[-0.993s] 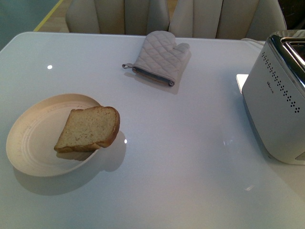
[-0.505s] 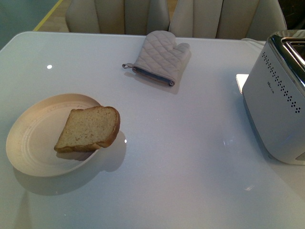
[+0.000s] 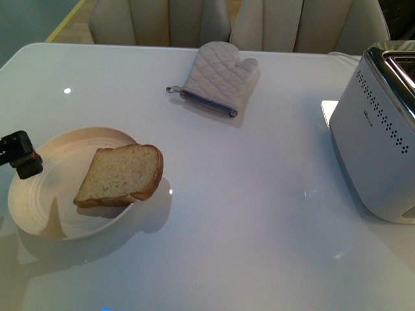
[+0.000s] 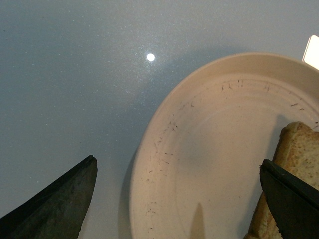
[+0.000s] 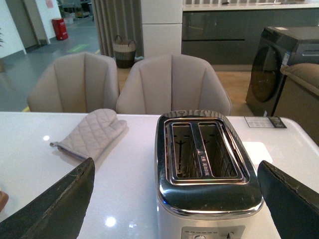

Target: Put bread into toaster

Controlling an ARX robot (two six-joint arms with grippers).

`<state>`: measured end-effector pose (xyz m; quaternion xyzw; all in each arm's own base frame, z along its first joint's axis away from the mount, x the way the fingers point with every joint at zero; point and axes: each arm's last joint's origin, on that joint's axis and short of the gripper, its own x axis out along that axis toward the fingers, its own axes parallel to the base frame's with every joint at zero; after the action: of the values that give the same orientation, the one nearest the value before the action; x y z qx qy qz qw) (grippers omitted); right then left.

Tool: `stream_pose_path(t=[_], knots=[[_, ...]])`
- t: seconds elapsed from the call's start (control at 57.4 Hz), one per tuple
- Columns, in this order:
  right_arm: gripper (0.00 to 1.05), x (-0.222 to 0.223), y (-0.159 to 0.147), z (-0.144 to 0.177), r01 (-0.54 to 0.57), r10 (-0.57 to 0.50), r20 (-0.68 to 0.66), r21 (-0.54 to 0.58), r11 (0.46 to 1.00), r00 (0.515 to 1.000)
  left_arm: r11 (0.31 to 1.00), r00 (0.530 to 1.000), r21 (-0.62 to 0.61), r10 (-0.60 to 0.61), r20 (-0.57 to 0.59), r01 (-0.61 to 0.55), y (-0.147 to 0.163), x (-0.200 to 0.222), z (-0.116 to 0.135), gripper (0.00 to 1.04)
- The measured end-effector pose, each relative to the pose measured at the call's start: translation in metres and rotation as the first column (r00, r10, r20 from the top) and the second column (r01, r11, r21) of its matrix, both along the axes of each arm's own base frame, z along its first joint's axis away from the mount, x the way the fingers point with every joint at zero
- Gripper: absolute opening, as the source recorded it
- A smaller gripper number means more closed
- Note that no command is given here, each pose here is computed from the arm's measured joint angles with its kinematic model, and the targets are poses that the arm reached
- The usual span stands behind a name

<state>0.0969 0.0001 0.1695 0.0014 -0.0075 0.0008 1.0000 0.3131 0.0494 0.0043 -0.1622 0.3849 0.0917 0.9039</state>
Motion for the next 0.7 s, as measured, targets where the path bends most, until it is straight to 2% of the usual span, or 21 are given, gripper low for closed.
stream_pose_path(t=[0.139,0.209,0.296,0.697], knots=[[0.96,0.000,0.000,0.000,0.000,0.000,0.000,0.000,1.000,1.000,1.000,1.000,0.010,-0.013,-0.023,0.014,-0.001,0.003,-0.011,0.97],[0.96,0.000,0.000,0.000,0.000,0.000,0.000,0.000,1.000,1.000,1.000,0.999,0.016,-0.016,-0.039,0.017,-0.003,0.003,-0.017,0.88],[0.96,0.000,0.000,0.000,0.000,0.000,0.000,0.000,1.000,1.000,1.000,0.998,0.020,-0.018,-0.055,0.019,-0.004,0.003,-0.023,0.82],[0.96,0.000,0.000,0.000,0.000,0.000,0.000,0.000,1.000,1.000,0.999,0.994,0.017,-0.042,-0.099,0.044,-0.020,-0.002,-0.042,0.22]])
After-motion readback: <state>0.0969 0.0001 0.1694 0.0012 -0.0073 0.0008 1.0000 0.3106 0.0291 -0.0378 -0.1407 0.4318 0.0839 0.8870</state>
